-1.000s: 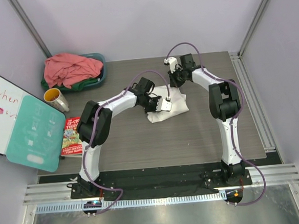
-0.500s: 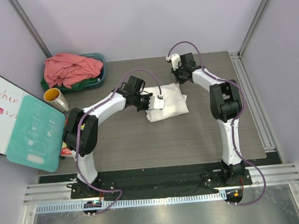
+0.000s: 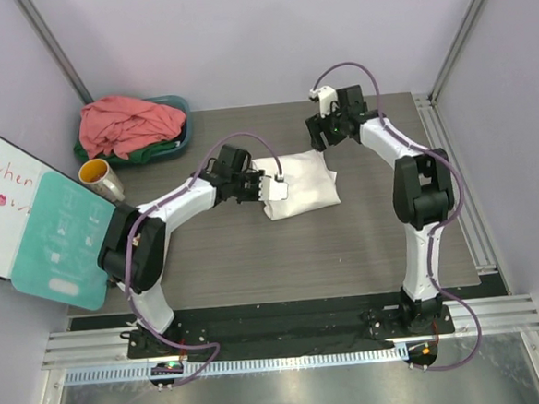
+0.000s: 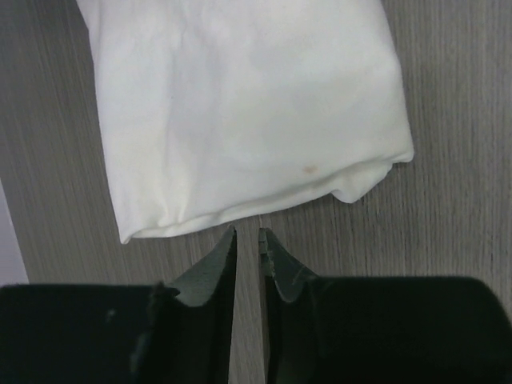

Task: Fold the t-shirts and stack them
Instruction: Fold the tshirt

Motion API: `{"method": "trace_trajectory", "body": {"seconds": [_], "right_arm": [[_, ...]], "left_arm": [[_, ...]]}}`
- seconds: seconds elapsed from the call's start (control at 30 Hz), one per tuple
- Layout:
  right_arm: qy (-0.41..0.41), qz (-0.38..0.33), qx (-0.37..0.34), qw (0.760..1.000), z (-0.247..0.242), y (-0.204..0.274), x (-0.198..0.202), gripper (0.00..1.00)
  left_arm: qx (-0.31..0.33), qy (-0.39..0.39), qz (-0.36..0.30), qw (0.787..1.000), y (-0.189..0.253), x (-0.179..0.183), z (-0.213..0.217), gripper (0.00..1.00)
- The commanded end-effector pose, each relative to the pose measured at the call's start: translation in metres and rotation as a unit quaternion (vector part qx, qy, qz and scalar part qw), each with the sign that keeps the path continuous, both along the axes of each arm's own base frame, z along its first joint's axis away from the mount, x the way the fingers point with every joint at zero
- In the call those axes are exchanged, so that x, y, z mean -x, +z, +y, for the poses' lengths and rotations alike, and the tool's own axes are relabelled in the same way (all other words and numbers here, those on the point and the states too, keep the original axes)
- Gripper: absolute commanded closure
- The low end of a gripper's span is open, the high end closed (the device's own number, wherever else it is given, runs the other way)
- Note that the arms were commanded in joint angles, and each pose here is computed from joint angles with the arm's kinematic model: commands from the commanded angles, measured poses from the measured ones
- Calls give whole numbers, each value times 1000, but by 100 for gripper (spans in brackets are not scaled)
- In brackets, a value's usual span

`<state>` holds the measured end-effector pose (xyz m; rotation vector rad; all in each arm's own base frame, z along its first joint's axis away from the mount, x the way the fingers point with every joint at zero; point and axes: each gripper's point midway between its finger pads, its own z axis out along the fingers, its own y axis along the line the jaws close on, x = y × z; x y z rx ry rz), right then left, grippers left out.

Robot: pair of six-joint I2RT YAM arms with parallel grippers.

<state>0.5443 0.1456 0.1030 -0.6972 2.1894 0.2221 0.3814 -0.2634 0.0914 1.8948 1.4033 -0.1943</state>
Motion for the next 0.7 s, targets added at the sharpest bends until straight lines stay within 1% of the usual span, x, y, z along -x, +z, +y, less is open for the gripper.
{"method": "trace_trajectory", "body": {"seconds": [0.0,0.03,0.1,0.13,0.17,0.2,0.27,0.33,0.37,0.43,0.47,0.5,0.53,0.57,0.6,0.67], "right_arm": [[32,64,-131,989,3,31,37,15],[31,83,-161,983,4,30,42,9],[18,102,-185,977,-9,24,46,7],[21,114,-202,973,-9,22,51,6],[12,126,-220,967,-10,22,53,6],[2,139,-233,962,-16,16,57,6],[7,161,-271,949,-11,16,64,6],[11,174,-288,941,-9,11,70,6],[23,183,-301,936,-4,12,75,6],[22,199,-318,927,0,5,78,6],[19,199,-335,921,-9,7,76,7],[10,213,-348,913,-8,4,78,7],[12,212,-355,910,-6,1,75,8],[15,218,-363,906,-4,0,77,8],[17,227,-372,900,-2,-1,79,9],[13,226,-375,899,-2,-4,77,9]], "left_arm": [[31,42,-92,994,41,-37,0,67],[32,43,-93,994,41,-37,-1,65],[40,43,-94,994,45,-39,-4,61],[43,42,-94,994,44,-41,-5,57],[43,43,-97,993,44,-42,-6,49],[49,46,-109,992,48,-48,-9,35],[52,44,-122,990,51,-53,-12,20],[59,46,-141,987,56,-65,-17,16],[65,47,-152,985,63,-72,-20,12],[67,50,-169,982,62,-85,-26,9],[69,51,-180,980,67,-93,-29,9],[69,51,-185,979,62,-100,-33,8],[67,52,-191,978,61,-106,-35,7],[71,54,-201,975,66,-113,-38,6],[68,51,-204,975,59,-117,-43,6],[69,51,-215,973,64,-124,-49,5]]}}
